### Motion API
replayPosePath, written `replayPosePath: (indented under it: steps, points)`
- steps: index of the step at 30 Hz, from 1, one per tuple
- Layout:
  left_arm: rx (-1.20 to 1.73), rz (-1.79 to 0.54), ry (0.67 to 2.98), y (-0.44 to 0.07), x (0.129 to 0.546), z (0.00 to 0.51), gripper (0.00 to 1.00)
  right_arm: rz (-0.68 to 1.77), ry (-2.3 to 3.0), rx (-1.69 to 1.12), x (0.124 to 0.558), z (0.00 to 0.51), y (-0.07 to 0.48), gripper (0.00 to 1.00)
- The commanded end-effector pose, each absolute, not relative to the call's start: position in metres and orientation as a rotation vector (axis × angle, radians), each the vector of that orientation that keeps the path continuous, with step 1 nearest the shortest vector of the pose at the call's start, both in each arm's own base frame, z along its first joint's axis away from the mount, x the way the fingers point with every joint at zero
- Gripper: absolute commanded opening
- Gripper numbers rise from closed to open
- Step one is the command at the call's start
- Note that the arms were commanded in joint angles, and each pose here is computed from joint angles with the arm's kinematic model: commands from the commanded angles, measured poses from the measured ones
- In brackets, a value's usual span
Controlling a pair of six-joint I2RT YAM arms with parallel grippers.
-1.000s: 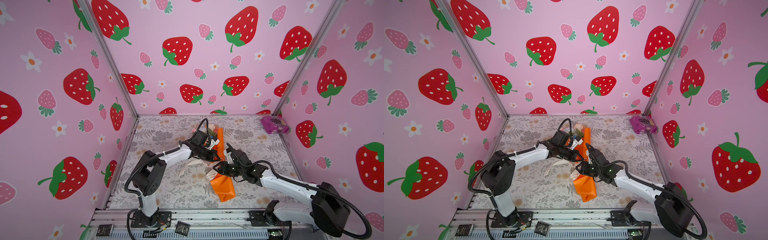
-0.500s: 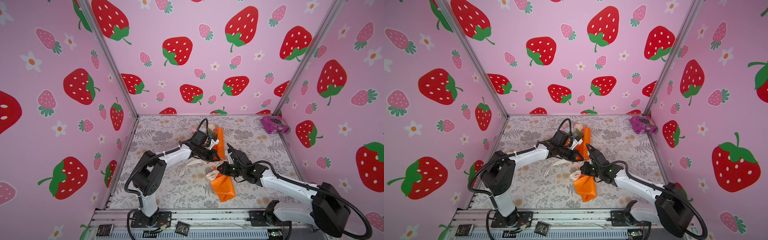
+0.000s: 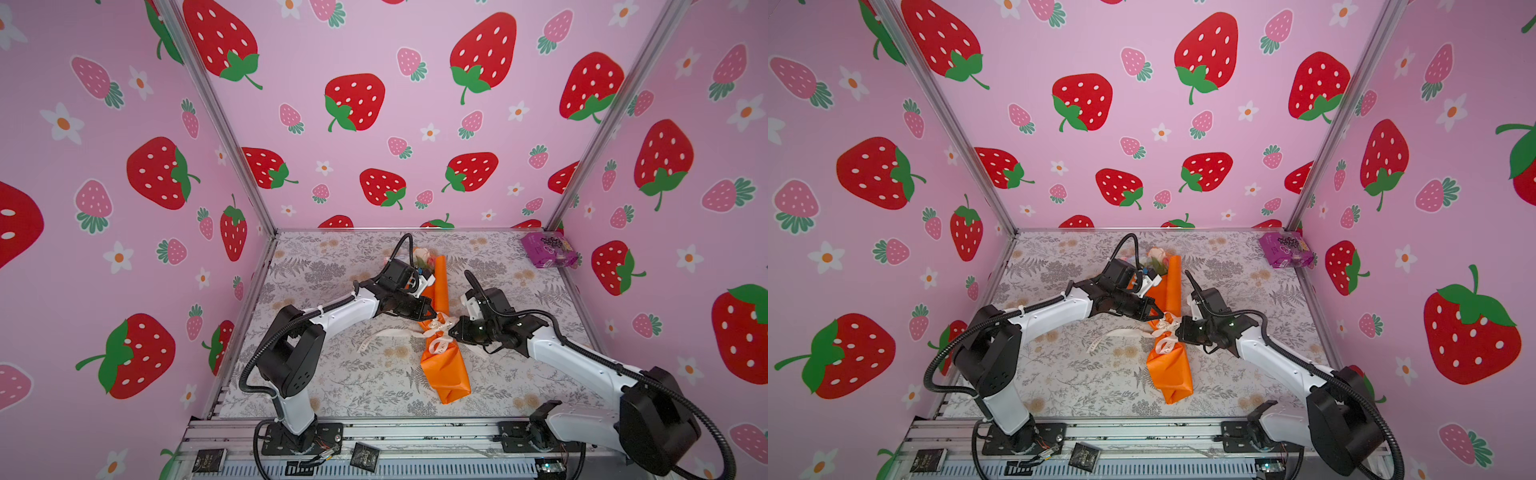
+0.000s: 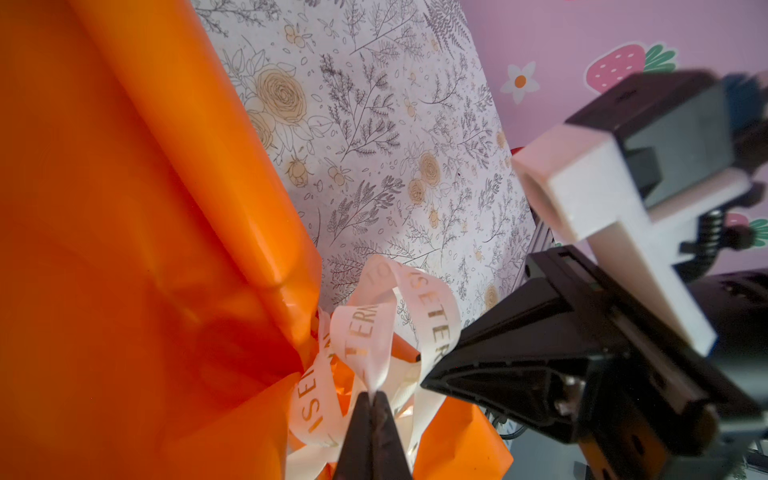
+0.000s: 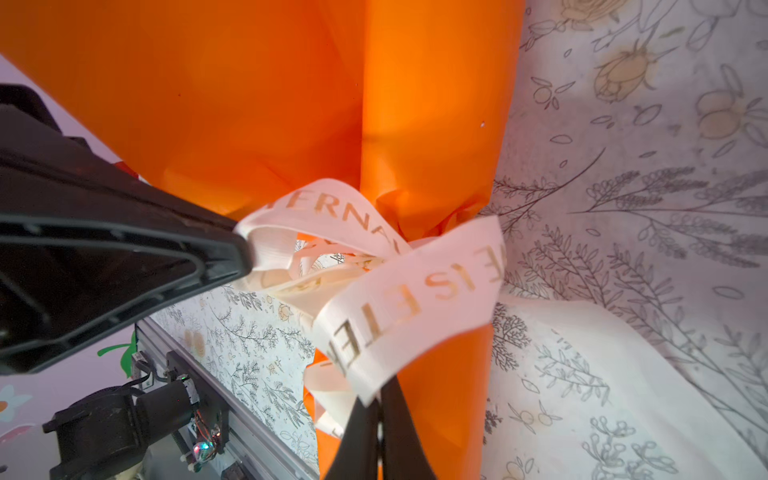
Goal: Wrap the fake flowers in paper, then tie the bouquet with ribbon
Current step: 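Draw both grippers apart from the knot to tighten the bow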
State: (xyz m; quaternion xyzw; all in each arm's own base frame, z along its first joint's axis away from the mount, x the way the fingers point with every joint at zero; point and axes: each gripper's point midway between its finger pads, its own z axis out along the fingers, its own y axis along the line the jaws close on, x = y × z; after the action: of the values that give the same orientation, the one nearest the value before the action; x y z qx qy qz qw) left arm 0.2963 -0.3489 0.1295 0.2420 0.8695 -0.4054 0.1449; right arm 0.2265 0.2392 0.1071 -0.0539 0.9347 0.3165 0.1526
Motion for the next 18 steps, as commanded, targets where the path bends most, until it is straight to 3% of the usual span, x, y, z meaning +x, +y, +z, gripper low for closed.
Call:
replayPosePath:
  steps: [1,13,18]
  points:
    - [0.713,-1.137,2.503,-0.341,0.293,0.131,0.0,0.875,2.71,-0.247,0.227,0.111,0.235,0.11]
    - [0.666,-1.221,2.476,-0.346,0.291,0.137,0.0,1.044,2.72,-0.337,0.213,0.114,0.246,0.28]
    - [0.641,-1.239,2.467,-0.348,0.294,0.141,0.0,1.024,2.735,-0.337,0.208,0.112,0.241,0.31]
